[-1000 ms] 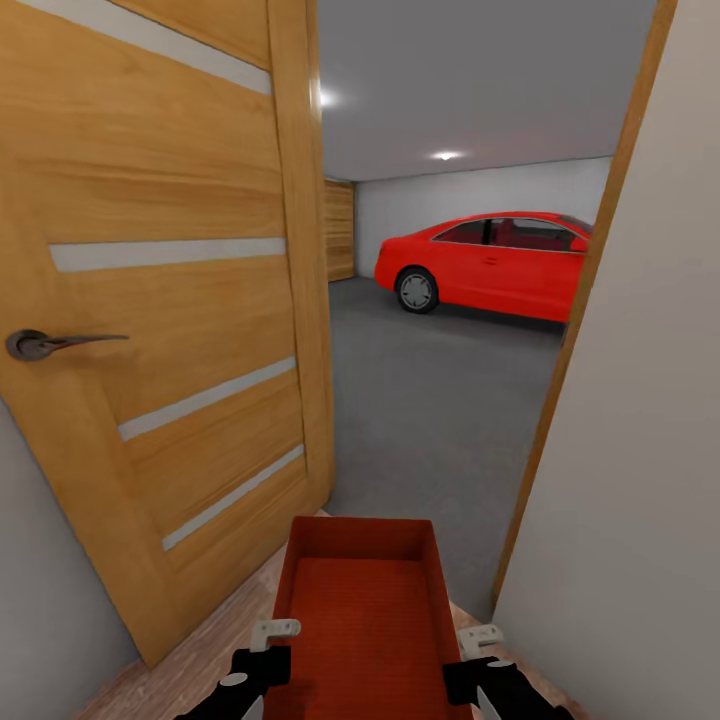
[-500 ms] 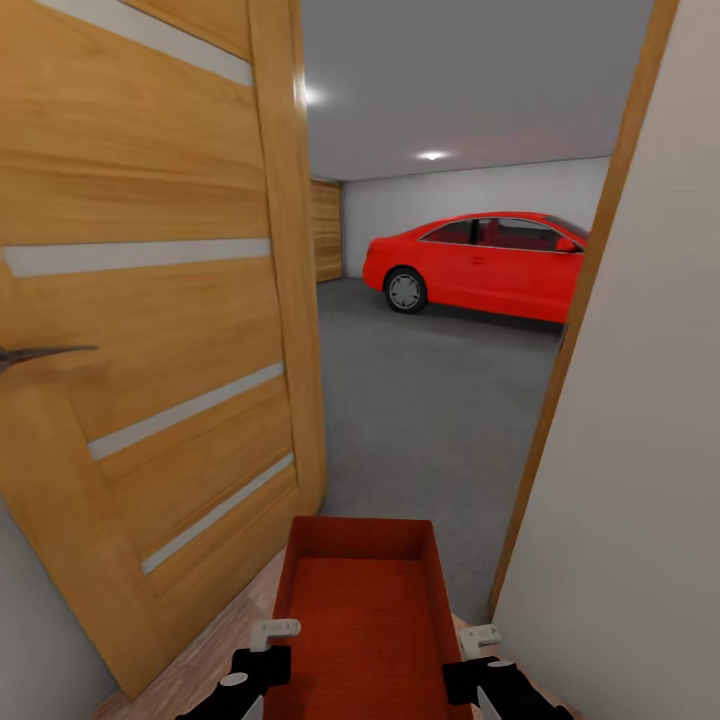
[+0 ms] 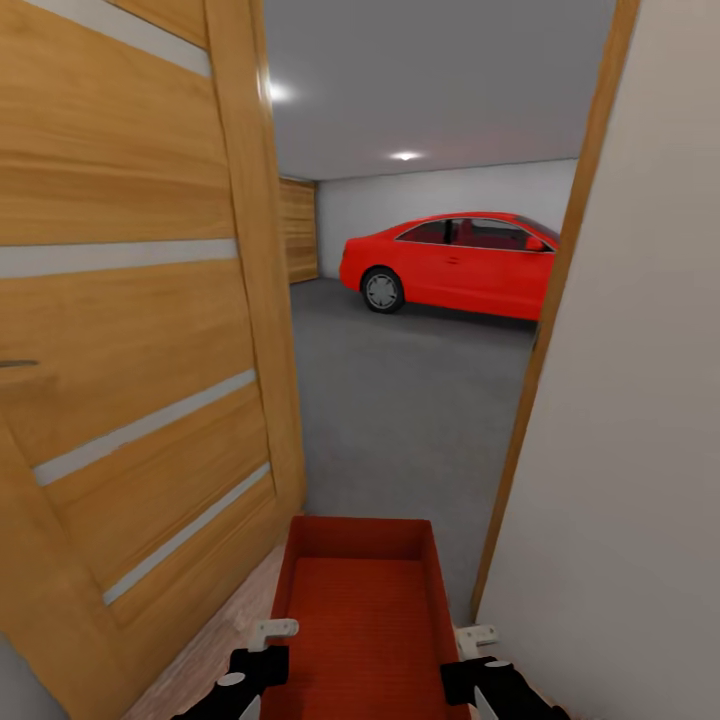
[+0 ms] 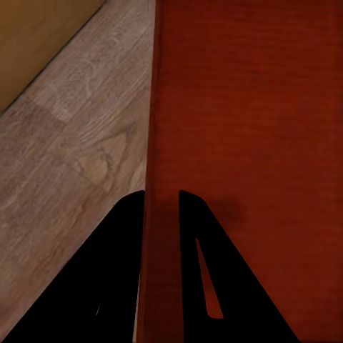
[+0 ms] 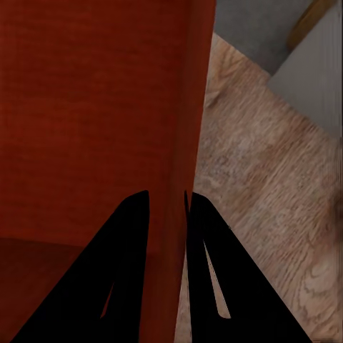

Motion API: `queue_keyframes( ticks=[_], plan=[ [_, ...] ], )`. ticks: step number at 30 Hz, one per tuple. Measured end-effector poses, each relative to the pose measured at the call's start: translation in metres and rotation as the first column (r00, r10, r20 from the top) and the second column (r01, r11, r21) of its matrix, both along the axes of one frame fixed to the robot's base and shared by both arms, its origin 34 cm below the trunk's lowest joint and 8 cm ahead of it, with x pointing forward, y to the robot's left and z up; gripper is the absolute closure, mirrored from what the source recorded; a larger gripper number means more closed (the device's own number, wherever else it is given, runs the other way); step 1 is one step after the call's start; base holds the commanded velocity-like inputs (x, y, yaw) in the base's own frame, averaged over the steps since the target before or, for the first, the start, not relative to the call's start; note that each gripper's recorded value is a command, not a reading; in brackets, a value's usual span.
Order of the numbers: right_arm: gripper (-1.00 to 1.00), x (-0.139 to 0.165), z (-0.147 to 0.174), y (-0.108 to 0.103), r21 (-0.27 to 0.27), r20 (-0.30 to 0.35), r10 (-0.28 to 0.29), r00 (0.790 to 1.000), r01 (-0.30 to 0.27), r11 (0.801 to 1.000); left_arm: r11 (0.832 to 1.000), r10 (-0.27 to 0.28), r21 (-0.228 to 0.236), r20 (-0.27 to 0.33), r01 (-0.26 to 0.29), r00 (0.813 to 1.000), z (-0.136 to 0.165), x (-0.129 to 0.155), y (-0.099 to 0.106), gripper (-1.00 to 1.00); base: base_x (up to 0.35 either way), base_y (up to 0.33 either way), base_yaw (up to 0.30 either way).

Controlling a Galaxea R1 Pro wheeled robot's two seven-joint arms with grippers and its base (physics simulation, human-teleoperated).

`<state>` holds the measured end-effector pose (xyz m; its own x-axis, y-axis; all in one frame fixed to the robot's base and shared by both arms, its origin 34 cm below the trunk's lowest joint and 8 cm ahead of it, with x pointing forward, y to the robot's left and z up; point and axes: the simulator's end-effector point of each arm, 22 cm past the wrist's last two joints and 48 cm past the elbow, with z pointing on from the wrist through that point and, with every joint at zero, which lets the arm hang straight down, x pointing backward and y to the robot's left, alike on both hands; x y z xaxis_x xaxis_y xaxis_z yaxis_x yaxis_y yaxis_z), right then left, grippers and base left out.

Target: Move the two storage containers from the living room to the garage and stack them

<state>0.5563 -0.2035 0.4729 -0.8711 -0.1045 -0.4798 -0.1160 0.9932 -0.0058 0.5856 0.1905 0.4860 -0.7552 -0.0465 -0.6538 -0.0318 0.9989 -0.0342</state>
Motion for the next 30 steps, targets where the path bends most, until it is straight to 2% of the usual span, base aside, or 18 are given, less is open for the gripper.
queue_keyframes(
  ticks=[5,15,21,30],
  plan=[
    [1.0,0.0001,-0.0003,-0.0052,0.001,-0.001,0.003,1.0,-0.003,1.0,1.0,0.002,0.002,-0.001,-0.002,1.0,0.0003,-0.0006,-0.0048,1.0,0.076,0.014,-0.212],
    [1.0,0.0001,-0.0005,-0.0051,0.001,-0.001,0.004,1.0,-0.004,1.0,1.0,0.003,0.002,-0.001,-0.003,1.0,0.0002,-0.0007,-0.0046,1.0,0.018,0.056,-0.04],
    [1.0,0.0,0.0,0.0018,0.0,0.0,0.0,1.0,0.0,1.0,1.0,0.0,-0.001,0.0,0.0,1.0,-0.0003,0.0001,0.0018,1.0,0.001,0.072,-0.153],
    [1.0,0.0,-0.0005,-0.0042,0.0,-0.001,0.003,1.0,-0.003,1.0,1.0,0.002,0.001,-0.001,-0.002,1.0,-0.0001,-0.0008,-0.0039,1.0,0.0,0.054,-0.073]
  ],
)
